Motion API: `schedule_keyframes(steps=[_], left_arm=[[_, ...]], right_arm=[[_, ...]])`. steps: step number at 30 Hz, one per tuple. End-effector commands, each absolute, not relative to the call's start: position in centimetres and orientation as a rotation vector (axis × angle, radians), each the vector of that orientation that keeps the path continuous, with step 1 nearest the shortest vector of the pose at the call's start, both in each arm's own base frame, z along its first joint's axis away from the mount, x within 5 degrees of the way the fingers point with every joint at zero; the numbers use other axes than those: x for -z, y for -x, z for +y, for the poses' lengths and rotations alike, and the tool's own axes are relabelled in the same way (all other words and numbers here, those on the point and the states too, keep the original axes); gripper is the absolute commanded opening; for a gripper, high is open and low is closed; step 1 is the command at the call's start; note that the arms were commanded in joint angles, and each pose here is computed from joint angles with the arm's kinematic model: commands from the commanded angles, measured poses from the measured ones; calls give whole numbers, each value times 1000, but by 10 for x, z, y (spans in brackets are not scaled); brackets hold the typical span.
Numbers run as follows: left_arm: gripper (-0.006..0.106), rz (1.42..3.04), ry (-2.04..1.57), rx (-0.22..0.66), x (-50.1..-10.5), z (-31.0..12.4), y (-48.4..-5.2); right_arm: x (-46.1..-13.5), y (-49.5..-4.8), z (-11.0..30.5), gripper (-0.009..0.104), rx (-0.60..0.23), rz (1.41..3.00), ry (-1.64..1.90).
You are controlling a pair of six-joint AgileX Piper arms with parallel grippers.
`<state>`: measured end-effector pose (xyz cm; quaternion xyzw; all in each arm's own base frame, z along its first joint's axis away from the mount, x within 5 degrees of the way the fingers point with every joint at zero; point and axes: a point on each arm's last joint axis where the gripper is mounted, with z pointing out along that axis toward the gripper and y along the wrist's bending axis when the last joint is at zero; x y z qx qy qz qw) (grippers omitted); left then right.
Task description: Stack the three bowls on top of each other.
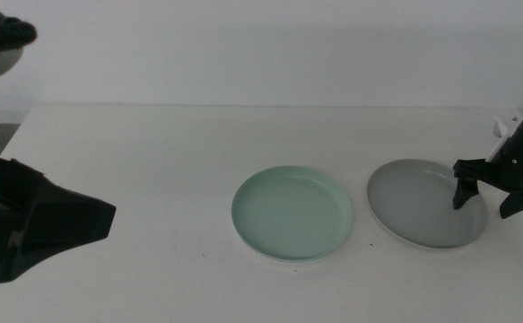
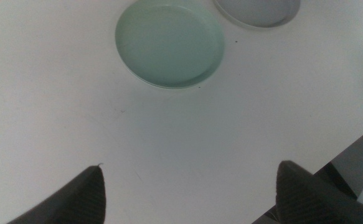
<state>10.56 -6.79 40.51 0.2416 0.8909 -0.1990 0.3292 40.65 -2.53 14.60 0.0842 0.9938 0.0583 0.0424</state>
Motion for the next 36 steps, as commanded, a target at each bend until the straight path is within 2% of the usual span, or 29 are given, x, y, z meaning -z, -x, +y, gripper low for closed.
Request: schedule_keyframes(steps=[1, 3, 5, 8, 9, 12, 14, 16, 19, 23, 29, 36], left_arm=[[94, 2321, -623, 528, -406, -68, -105], [94, 2321, -623, 528, -406, -68, -105], [94, 2321, -623, 528, -406, -68, -105], [94, 2321, -623, 528, -406, -68, -105], [94, 2321, -623, 528, -406, -68, -105], [94, 2321, -623, 528, -406, -68, -105], [94, 2321, -623, 528, -406, -68, -105], [94, 2321, -623, 528, -406, -68, -105], [94, 2321, -623, 528, -406, -68, -105], [94, 2321, -623, 528, -406, -68, -105], [94, 2321, -623, 528, -406, -68, -105], [94, 2321, -623, 528, -406, -68, -105]], right_arm=[[-140, -409, -25, 63, -178, 3042, -260], [-136, -409, -24, 53, -201, 3053, -276], [-132, -409, -23, 34, -217, 3065, -288], [-131, -408, -24, 0, -200, 3074, -262], [-131, -408, -26, -2, -183, 3076, -256], [-140, -405, -33, -2, -127, 3081, -256], [-158, -400, -38, -2, -75, 3069, -270], [-185, -395, -39, -2, -61, 3016, -267], [-226, -387, -30, -2, -114, 2919, -264], [-259, -378, 3, -2, -214, 2847, -189], [-259, -373, 76, -2, -336, 2852, -24], [-240, -378, 148, -2, -395, 2863, 118]])
